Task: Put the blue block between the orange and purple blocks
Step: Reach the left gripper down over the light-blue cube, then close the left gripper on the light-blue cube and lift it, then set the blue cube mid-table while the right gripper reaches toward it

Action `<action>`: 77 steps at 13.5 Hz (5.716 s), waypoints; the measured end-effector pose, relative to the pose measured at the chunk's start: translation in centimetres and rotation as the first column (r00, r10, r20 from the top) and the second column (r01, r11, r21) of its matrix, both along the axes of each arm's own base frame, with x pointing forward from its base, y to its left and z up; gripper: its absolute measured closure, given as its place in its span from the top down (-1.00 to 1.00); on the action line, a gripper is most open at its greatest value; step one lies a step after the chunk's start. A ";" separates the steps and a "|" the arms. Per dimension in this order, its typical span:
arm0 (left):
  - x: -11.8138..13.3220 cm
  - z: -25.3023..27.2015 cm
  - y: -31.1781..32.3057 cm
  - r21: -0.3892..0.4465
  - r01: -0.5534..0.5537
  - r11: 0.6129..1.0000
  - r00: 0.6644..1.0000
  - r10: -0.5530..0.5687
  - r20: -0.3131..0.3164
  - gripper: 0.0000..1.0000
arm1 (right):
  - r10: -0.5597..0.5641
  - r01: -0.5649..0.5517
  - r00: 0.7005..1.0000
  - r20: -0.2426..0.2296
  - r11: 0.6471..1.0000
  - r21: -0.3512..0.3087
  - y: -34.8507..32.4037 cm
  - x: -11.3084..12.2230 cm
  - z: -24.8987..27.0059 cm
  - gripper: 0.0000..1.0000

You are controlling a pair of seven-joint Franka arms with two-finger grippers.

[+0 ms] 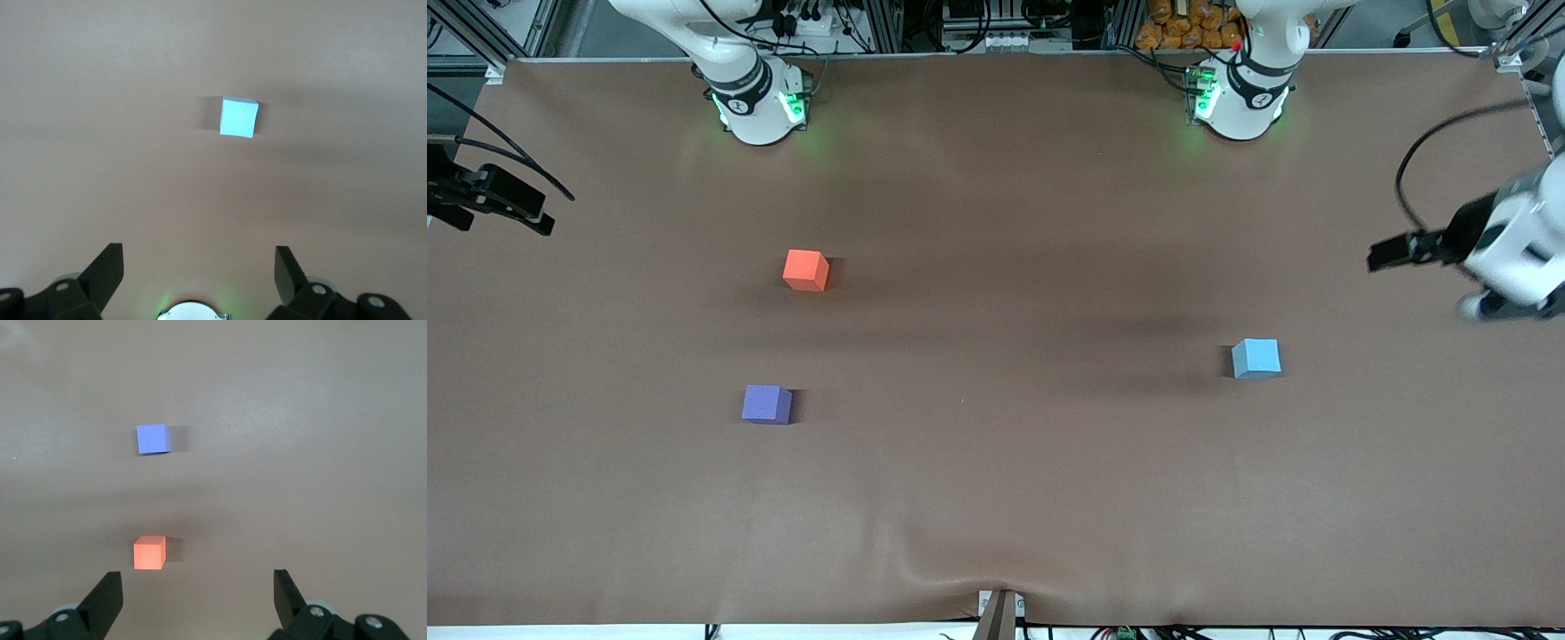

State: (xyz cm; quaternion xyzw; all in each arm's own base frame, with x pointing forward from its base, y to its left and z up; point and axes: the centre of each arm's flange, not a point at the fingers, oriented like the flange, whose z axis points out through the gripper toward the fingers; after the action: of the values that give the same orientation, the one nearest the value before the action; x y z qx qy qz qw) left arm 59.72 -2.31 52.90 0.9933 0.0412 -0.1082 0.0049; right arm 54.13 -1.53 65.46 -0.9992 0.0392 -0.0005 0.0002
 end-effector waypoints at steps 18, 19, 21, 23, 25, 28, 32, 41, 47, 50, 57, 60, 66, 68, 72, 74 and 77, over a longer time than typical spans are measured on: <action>3.5 -27.8 -3.2 -0.089 0.020 0.996 1.000 -0.021 -0.007 1.00 | -0.002 0.002 1.000 -0.001 1.000 0.000 -0.1 0.0 -0.1 1.00; 3.5 -28.4 -3.5 -0.092 0.022 0.996 1.000 -0.023 -0.006 1.00 | -0.002 0.002 1.000 -0.001 1.000 0.000 -0.1 0.0 -0.1 1.00; 3.6 -29.4 -3.6 -0.096 0.022 0.995 1.000 -0.023 -0.008 1.00 | -0.002 0.002 1.000 -0.001 1.000 0.000 -0.1 0.0 -0.1 1.00; 3.5 -30.1 -3.6 -0.098 0.019 0.995 1.000 -0.021 -0.012 1.00 | -0.002 0.002 1.000 -0.001 1.000 0.000 -0.1 0.0 -0.1 1.00; 3.5 -30.4 -3.5 -0.099 0.019 0.995 1.000 -0.020 -0.017 1.00 | -0.002 0.002 1.000 -0.001 1.000 0.000 -0.1 0.0 -0.1 1.00; 3.3 -31.0 -3.0 -0.097 0.011 0.995 1.000 -0.013 -0.028 1.00 | -0.002 0.002 1.000 -0.001 1.000 0.000 -0.1 0.0 -0.1 1.00; 3.1 -32.5 -2.3 -0.098 -0.004 0.995 0.999 0.000 -0.042 0.38 | -0.002 0.002 1.000 -0.001 1.000 0.000 -0.1 0.0 -0.1 1.00; 3.3 -28.2 -7.2 -0.129 0.068 0.989 0.997 -0.071 -0.018 0.06 | -0.003 0.003 1.000 -0.001 1.000 0.000 -0.1 0.0 -0.1 1.00; 0.2 -17.7 -22.6 -0.167 0.149 0.975 0.988 -0.142 0.053 0.06 | -0.003 0.003 1.000 -0.002 1.000 0.000 -0.2 0.0 -0.1 1.00; -3.5 -17.8 -33.5 -0.169 0.138 0.976 0.990 -0.135 0.029 0.06 | -0.003 0.003 1.000 -0.002 1.000 0.000 -0.2 0.0 -0.1 1.00; -10.8 -22.2 -52.5 -0.170 -0.043 0.985 0.998 0.051 0.039 0.06 | -0.003 0.003 1.000 -0.002 1.000 0.000 -0.2 0.0 -0.1 1.00; -13.0 -24.7 -56.2 -0.209 -0.019 0.978 0.994 0.040 0.097 0.06 | -0.003 0.003 1.000 -0.002 1.000 0.000 -0.2 0.0 -0.1 1.00; -13.3 -30.7 -57.1 -0.143 0.014 0.990 0.987 0.009 0.163 0.23 | -0.003 0.003 1.000 -0.002 1.000 0.000 -0.2 0.0 -0.1 1.00; -13.3 -30.7 -57.3 -0.149 0.018 0.989 0.986 0.007 0.167 0.64 | -0.003 0.003 1.000 -0.002 1.000 0.000 -0.2 0.0 -0.1 1.00; -10.6 -25.0 -56.1 -0.151 -0.004 0.989 0.978 0.036 0.204 1.00 | -0.003 0.003 1.000 -0.002 1.000 0.000 -0.2 0.0 -0.1 1.00; -7.9 -19.3 -52.3 -0.098 -0.040 0.994 0.981 0.058 0.187 1.00 | -0.003 0.003 1.000 -0.002 1.000 0.000 -0.2 0.0 -0.1 1.00; -4.7 -9.9 -43.4 0.009 -0.060 0.998 0.989 0.058 0.137 1.00 | 0.010 -0.010 1.000 -0.002 1.000 0.001 0.6 0.0 -0.1 1.00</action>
State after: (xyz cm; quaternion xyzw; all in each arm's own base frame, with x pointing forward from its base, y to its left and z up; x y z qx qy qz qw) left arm 55.03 -45.70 43.03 0.9967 0.0706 -0.0392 0.0043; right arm 54.14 -0.98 65.40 -0.9994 0.0342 0.0003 0.0006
